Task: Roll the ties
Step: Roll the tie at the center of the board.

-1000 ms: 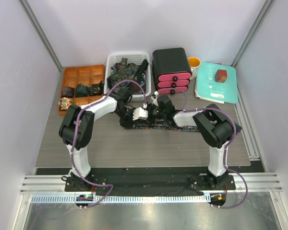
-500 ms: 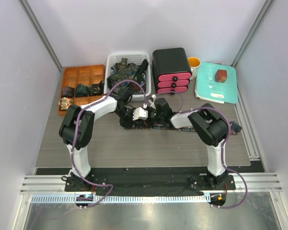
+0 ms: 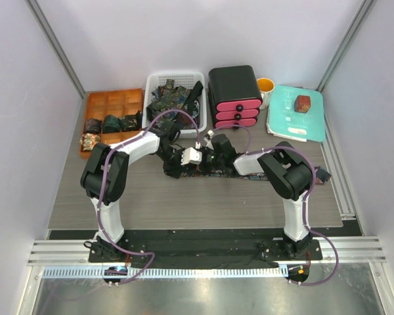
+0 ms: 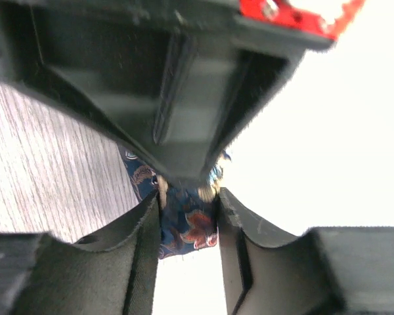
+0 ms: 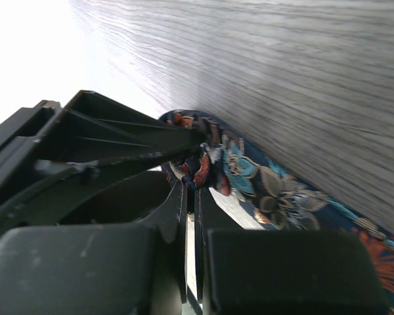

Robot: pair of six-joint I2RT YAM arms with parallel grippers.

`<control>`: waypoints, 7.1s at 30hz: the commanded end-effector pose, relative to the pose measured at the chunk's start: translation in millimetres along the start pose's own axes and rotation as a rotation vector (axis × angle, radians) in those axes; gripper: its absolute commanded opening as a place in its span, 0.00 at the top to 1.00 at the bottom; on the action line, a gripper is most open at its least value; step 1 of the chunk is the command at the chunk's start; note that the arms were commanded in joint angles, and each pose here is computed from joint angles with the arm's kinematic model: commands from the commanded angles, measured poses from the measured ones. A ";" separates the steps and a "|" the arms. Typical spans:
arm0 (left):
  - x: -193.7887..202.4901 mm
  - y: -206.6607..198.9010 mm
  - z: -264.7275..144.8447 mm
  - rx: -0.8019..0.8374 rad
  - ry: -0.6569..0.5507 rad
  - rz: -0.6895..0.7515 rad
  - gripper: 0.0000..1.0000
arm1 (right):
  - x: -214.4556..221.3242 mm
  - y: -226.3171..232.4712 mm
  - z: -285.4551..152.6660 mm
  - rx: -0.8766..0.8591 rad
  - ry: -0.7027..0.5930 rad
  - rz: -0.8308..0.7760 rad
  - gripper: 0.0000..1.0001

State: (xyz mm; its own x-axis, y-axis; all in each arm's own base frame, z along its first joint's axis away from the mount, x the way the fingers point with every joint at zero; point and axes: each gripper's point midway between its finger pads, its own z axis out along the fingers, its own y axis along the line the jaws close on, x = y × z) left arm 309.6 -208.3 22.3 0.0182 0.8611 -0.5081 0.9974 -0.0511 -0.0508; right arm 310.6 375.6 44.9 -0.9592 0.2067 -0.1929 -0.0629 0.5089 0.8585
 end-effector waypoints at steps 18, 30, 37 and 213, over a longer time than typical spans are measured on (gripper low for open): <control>10.5 3.8 -31.3 0.015 -0.088 -0.050 0.33 | -21.0 -47.3 -8.0 0.137 -0.011 -0.028 0.99; -16.7 18.7 -8.8 -0.046 -0.123 -0.039 0.25 | -24.2 -50.2 -5.4 0.139 -0.014 -0.025 0.99; -15.3 29.1 4.1 -0.094 -0.063 -0.023 0.24 | -27.3 -42.7 -4.8 0.118 -0.021 -0.029 0.99; -37.8 11.4 45.9 0.177 0.187 0.049 0.61 | -54.8 -12.2 -42.3 -0.081 -0.093 0.056 0.62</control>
State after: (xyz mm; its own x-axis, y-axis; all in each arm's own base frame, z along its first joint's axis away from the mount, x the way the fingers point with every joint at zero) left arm 335.6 -284.5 30.5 0.1103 0.8920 -0.4385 0.9829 -0.1634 -0.0851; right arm 340.2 309.4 43.0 -0.9421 0.3111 -0.1252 0.0440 0.4847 0.8736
